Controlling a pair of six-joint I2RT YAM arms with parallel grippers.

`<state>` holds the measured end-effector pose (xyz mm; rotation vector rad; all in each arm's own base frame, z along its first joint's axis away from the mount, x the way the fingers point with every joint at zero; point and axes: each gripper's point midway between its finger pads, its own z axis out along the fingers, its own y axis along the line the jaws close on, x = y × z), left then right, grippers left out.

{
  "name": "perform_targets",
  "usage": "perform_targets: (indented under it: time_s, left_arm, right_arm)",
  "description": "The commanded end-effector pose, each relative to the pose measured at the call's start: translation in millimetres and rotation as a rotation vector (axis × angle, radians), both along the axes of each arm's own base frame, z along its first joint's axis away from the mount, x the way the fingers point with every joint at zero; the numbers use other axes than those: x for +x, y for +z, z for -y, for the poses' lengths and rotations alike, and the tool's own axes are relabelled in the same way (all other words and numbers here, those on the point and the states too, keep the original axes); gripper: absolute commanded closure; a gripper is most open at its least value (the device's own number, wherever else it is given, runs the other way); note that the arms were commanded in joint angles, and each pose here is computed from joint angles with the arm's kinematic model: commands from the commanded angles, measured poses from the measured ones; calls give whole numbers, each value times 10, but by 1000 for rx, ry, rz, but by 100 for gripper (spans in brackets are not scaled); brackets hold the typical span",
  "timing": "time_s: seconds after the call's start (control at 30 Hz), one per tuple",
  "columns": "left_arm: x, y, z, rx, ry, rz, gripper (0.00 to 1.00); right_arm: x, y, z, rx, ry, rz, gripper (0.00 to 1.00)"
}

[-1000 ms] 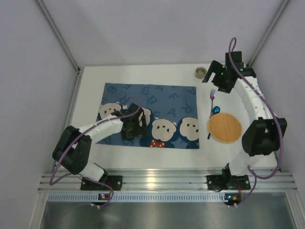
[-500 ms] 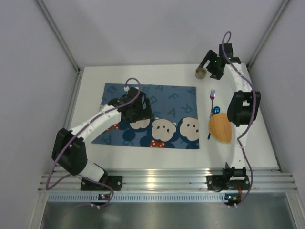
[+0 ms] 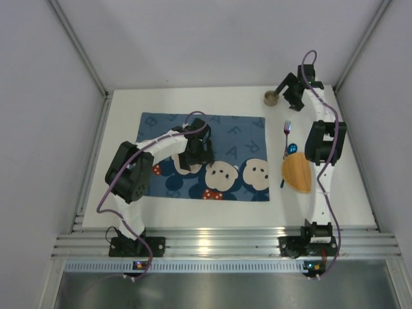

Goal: Set the dinner table for one person

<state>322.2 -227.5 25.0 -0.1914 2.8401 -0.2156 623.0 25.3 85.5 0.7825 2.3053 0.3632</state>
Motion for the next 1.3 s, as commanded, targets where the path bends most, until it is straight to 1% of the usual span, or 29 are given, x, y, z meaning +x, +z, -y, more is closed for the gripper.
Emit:
perform_targets:
  time_s: [0.0,0.13,0.2,0.33,0.43,0.5,0.57,0.63,0.73,0.9,1.0,1.03,1.1,1.13,1.2,1.23,1.27]
  left_arm:
    - [-87,-124,109,-67,31,-66,4]
    - [-82,-136,277,-129,61,-89,4]
    - [-82,-111,428,-153,41,-90,4]
    - [-146,-87,724,-154,-30,-101,4]
    - [-210,-91,959,-146,-89,-111,5]
    - [-238,-97,1101,-146,-125,-112,5]
    - [-269,-92,1168,-143,-147,-115,5]
    - [-287,-142,1158,-136,-148,-127,5]
    - [-299,-157,1137,-131,-145,-127,5]
    - [-312,-150,1116,-121,-163,-124,5]
    - [-293,-102,1062,-97,-191,-105,6]
    - [-307,-95,972,-59,-192,-100,6]
    - [-318,-81,834,-4,-210,-89,6]
    - [-314,-86,695,60,-202,-77,6]
    - [-329,2,576,96,-204,-59,6]
    - [-322,47,533,109,-198,-49,6]
    - [-313,105,463,140,-195,-32,5]
  right_arm:
    - [228,134,277,-28,-74,77,4]
    - [293,3,290,-35,-73,72,8]
    - [315,-26,269,-35,-67,74,9]
    - [362,-101,231,-60,-67,77,11]
    - [381,-131,134,-63,-51,79,11]
    - [391,-115,118,-66,-47,85,11]
    - [373,-43,160,-87,-58,89,14]
    - [365,93,187,-95,-66,107,15]
    - [407,154,167,-85,-67,131,15]
    - [338,-56,152,-80,-77,83,19]
    - [287,-179,135,-99,-57,54,28]
    - [264,-213,-48,-121,-24,45,33]
    - [264,-221,-79,-137,-12,44,37]
    - [266,-241,-101,-148,2,41,38]
    - [269,-268,-146,-157,20,38,43]
    - [261,-300,-172,-165,33,32,51]
    - [252,-325,-172,-172,36,26,55]
